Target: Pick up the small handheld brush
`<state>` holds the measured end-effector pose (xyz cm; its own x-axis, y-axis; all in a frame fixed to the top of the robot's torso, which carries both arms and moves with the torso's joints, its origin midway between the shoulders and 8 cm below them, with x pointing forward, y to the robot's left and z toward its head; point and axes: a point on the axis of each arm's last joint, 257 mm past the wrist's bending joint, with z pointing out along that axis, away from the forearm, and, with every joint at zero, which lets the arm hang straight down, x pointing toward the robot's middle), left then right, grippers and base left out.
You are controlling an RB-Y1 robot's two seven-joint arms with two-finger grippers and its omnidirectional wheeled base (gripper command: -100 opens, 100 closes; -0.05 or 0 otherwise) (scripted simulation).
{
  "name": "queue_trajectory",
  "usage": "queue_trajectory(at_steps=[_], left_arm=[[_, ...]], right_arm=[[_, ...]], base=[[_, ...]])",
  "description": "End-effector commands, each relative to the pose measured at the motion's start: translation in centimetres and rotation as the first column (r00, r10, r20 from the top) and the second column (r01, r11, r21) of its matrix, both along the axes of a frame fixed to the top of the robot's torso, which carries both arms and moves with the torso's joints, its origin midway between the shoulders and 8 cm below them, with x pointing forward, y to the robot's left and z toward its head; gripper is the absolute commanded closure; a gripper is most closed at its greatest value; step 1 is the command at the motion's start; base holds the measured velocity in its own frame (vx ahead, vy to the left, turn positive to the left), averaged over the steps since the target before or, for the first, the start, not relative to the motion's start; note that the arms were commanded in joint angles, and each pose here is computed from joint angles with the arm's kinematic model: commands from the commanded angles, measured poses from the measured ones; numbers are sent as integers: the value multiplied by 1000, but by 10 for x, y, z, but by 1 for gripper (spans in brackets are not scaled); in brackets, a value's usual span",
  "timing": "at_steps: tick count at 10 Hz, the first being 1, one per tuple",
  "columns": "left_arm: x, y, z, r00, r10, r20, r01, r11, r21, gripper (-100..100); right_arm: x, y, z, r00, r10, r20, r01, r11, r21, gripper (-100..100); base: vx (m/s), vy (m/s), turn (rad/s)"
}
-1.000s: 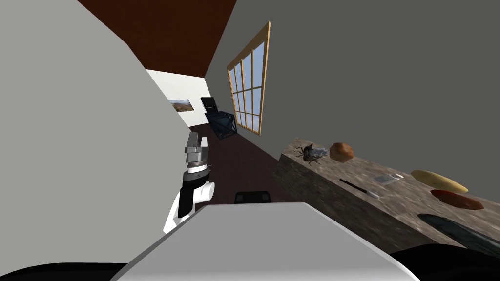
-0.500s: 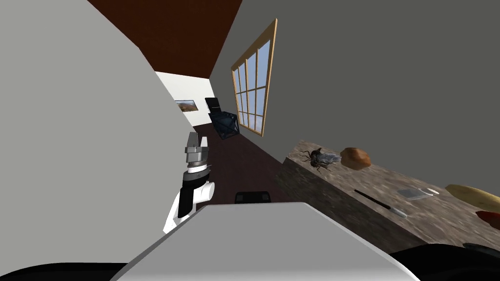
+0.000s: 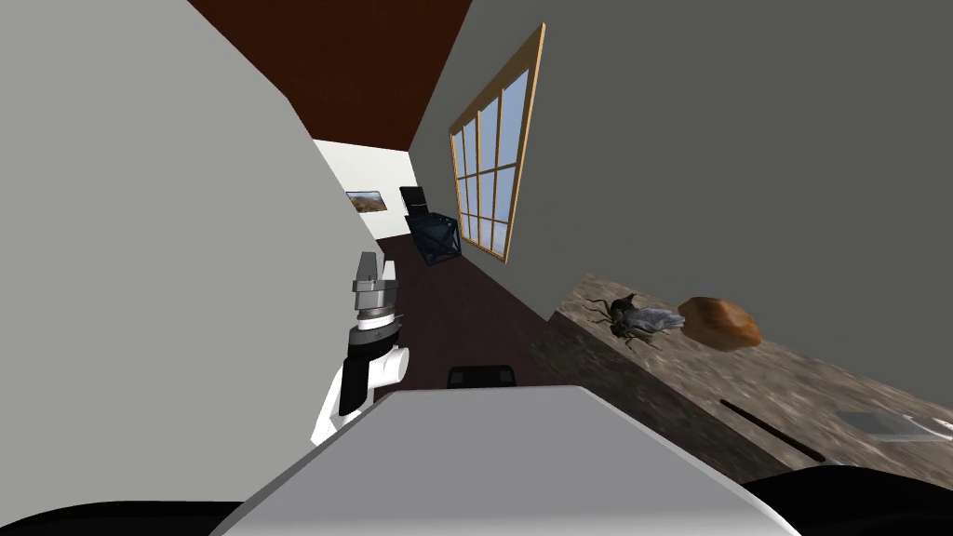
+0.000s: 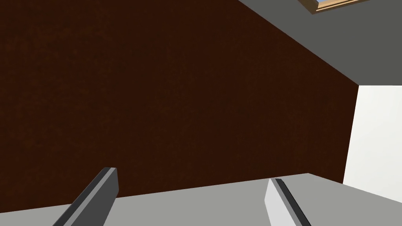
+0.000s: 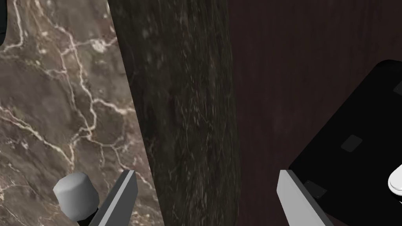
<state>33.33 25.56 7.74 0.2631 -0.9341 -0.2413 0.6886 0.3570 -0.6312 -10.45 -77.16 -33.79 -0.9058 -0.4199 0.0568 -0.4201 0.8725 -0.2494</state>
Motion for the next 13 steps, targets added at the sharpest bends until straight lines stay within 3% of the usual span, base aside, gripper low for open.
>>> queue_trajectory(at_steps=[1,2,3,6,7,8,13], left_arm=[[0,0,0,1000,0,0,0,1000,0,0],[0,0,0,1000,0,0,0,1000,0,0],[0,0,0,1000,0,0,0,1000,0,0],[0,0,0,1000,0,0,0,1000,0,0],[0,0,0,1000,0,0,0,1000,0,0],[0,0,0,1000,0,0,0,1000,0,0],[0,0,0,1000,0,0,0,1000,0,0]], right_arm=[[-3,-8,8,1000,-7,-14,7,1000,-30,-100],[5,2,0,1000,7,-4,-7,1000,-4,-100],[9,-16,16,998,52,-43,-54,998,-44,-100],[11,-15,14,997,57,-43,-59,997,-43,-100],[12,-15,15,997,59,-44,-61,997,-43,0],[21,-13,7,997,59,-44,-61,997,-43,-100],[43,-8,-8,997,61,-42,-63,997,-45,-100]], base=[[40,-5,-13],[-1,3,-15],[109,-64,254],[144,-108,113],[15,-13,3],[-24,-20,-1],[-50,-23,-1]])
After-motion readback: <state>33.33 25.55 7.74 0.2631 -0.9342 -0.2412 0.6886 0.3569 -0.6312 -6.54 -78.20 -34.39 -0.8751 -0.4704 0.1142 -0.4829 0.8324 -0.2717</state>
